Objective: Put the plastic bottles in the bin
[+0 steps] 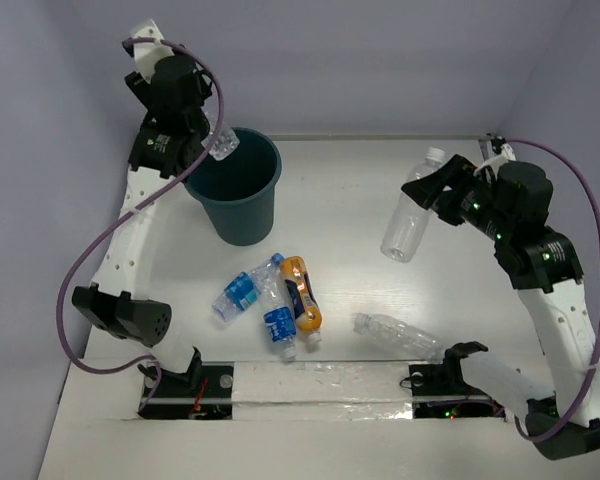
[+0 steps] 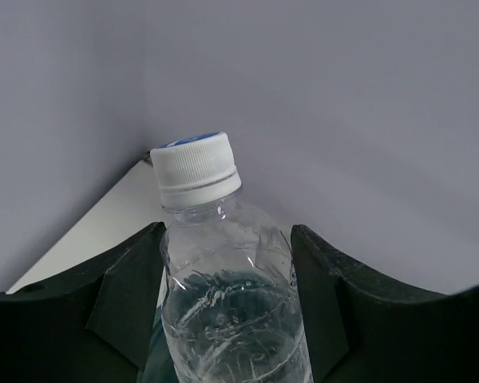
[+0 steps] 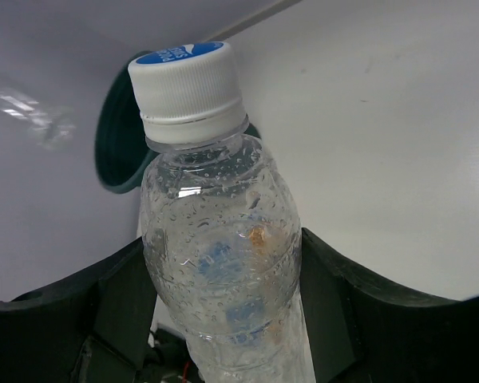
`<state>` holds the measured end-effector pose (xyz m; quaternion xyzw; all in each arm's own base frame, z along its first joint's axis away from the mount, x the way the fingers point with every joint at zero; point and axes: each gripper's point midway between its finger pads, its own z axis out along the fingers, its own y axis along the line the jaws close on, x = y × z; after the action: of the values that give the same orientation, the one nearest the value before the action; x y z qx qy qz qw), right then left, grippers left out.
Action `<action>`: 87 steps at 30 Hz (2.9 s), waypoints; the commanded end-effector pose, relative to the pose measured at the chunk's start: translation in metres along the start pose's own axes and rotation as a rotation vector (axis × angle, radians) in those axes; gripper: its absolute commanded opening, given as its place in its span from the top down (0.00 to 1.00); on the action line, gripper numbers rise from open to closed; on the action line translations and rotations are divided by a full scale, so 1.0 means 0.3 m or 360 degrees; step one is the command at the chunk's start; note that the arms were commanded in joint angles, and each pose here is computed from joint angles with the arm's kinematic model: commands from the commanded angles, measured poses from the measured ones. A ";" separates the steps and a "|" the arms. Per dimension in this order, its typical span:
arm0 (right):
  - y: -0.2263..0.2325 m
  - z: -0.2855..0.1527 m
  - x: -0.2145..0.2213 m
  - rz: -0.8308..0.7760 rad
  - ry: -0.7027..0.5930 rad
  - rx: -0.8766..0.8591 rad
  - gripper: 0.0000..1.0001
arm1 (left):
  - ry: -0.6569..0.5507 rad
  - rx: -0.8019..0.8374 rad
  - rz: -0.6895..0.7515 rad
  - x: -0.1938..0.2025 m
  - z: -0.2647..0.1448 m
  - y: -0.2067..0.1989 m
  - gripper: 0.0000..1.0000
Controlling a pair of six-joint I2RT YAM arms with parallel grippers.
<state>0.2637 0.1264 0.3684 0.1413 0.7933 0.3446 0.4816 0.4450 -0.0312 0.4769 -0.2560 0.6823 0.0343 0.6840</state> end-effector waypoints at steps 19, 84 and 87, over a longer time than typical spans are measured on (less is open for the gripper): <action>0.787 0.596 -0.074 -0.0051 -0.0019 -0.0639 0.36 | -0.0069 0.0212 -0.0152 0.011 -0.106 0.012 0.09; -0.444 -0.171 0.766 -0.0783 0.1309 0.0672 0.00 | 0.1850 0.0500 0.0060 1.469 -1.000 0.300 0.28; -0.434 -0.177 0.789 -0.0875 0.1466 0.0657 0.00 | 0.1846 0.0501 0.0099 1.485 -1.008 0.304 0.34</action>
<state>0.1207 0.1449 0.1260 -0.0914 0.9829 0.0819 0.1372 0.1578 -0.2043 0.0460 -0.1072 0.9518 -0.1921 0.2138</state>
